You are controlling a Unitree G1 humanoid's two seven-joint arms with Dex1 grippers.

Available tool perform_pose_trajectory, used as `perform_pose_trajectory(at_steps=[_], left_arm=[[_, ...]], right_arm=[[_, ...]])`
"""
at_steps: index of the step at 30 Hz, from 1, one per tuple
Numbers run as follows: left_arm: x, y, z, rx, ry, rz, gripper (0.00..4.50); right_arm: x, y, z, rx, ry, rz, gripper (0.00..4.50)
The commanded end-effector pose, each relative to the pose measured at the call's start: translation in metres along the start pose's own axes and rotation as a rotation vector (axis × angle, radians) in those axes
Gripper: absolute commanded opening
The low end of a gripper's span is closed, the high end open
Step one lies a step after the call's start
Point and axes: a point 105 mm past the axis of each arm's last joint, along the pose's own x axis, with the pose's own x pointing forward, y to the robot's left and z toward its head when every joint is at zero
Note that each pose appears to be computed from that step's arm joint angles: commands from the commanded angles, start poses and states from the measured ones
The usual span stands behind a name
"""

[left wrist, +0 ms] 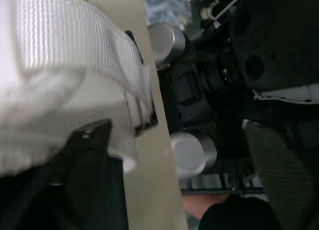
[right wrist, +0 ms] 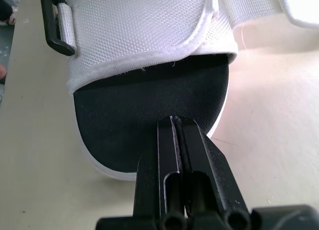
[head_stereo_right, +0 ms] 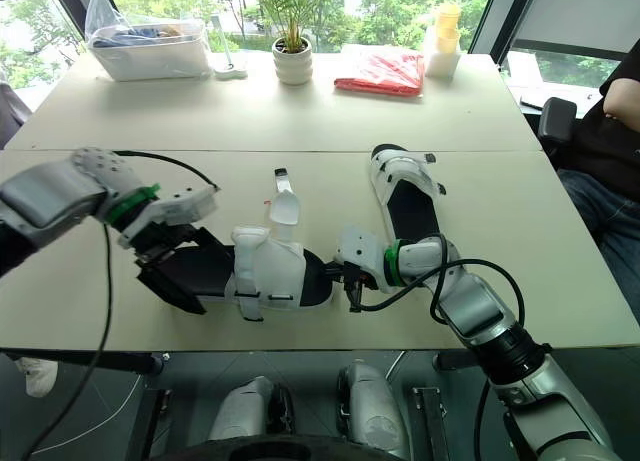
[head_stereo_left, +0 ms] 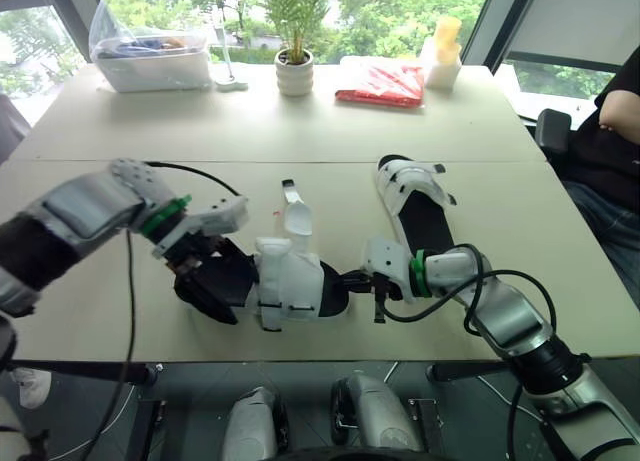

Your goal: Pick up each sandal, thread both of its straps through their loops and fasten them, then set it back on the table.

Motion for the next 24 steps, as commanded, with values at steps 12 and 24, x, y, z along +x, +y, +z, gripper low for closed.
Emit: perform_pose_trajectory(at_steps=[12,24], left_arm=[[0.044,-0.030,-0.036,-0.101,-0.151,0.080,4.27],[0.061,-0.003,-0.035,-0.099,-0.192,0.209,4.27]], right_arm=[[0.007,0.012,-0.010,0.019,0.028,0.055,0.00],[0.003,0.015,-0.013,0.034,0.039,0.049,0.00]])
